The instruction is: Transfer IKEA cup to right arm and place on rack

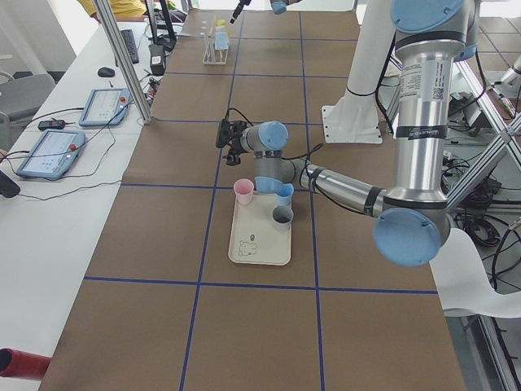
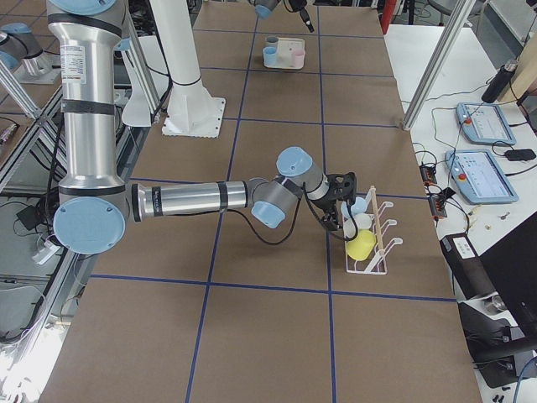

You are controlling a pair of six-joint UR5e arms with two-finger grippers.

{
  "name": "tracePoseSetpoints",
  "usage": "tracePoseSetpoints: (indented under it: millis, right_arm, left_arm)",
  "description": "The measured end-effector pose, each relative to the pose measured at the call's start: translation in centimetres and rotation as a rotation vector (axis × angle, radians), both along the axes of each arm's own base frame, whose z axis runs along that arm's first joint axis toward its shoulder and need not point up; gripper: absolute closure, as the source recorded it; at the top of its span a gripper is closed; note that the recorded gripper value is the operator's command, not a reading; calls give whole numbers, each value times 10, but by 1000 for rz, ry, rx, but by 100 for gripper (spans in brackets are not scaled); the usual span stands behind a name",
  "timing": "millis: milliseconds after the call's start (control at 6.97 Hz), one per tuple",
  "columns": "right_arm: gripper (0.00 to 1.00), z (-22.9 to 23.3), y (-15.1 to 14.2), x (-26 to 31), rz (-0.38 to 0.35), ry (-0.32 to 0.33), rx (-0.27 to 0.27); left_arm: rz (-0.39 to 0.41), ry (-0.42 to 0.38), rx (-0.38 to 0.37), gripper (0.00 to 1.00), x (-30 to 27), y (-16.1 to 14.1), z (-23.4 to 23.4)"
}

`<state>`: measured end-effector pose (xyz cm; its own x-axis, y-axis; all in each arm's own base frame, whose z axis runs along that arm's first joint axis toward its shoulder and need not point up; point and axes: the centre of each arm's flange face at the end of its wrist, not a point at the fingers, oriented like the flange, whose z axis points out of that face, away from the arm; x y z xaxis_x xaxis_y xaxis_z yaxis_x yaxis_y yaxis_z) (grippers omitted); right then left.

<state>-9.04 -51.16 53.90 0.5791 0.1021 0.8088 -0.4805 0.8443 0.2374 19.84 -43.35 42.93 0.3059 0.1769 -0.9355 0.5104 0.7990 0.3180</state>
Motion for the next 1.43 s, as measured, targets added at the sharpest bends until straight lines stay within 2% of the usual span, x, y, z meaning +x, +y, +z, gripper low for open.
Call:
tracePoseSetpoints:
  millis: [143,287,430,574,861,1148,1435]
  right_arm:
    - [0,1,6,-2,-31,-20,-12]
    - [0,1,10,-3,-60,-39,-20]
    - [0,-1,13,-4,-79,-55,-19]
    - [0,2,18,-3,-87,-64,-11]
    - [0,18,46,5,-86,-99,23]
    - [0,26,64,8,-106,-153,43]
    - [0,29,67,8,-117,-163,39]
  left_arm:
    - [5,-145,37,1,-21,20,31]
    - [38,-283,42,1,-40,43,59]
    - [100,-380,16,1,-52,62,78]
    - [190,-419,-22,1,-55,75,85]
    - [354,-415,-123,1,-43,82,86]
    - [401,-418,-178,1,-35,78,94]
    - [426,-422,-216,1,-35,81,109]
